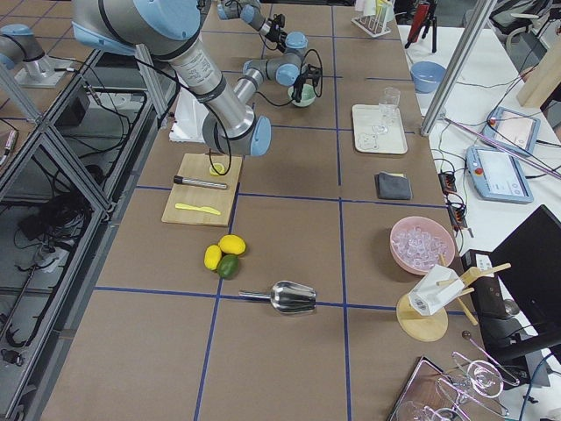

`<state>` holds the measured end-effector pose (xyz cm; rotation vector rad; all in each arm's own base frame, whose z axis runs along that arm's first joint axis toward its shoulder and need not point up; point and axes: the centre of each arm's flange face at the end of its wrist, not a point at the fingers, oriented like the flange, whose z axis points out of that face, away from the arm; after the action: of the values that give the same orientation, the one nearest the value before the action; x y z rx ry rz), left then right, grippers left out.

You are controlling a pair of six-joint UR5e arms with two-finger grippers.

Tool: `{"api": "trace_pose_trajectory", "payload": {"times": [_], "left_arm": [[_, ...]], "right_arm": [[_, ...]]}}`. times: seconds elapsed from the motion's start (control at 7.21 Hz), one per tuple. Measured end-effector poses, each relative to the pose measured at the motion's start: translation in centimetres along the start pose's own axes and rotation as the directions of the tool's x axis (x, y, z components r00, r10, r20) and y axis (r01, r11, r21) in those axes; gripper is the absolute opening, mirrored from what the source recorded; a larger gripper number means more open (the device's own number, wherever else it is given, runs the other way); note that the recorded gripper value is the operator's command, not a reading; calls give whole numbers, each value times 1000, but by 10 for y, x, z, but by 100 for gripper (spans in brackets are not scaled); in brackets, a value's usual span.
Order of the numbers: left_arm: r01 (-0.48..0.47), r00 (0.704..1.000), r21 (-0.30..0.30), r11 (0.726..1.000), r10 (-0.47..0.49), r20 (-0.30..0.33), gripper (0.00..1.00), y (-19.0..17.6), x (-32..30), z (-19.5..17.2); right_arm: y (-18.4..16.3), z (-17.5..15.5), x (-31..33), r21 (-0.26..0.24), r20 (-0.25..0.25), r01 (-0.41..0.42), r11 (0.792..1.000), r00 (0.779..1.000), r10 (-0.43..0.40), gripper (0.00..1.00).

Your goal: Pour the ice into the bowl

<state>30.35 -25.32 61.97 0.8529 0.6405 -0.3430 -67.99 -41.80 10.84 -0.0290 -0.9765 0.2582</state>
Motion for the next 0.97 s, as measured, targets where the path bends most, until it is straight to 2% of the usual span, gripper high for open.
{"api": "trace_pose_trajectory", "payload": {"times": [0.42,0.97], "left_arm": [[7,1000,16,1000,-7,5,100,-2,-4,5],[25,999,76,997,-27,25,99,-11,-5,18]], "right_arm": [[0,-6,-6,3,12,-12,1000,1000,12,100],[-6,-19,-10,8,26,-14,1000,1000,14,100]]}}
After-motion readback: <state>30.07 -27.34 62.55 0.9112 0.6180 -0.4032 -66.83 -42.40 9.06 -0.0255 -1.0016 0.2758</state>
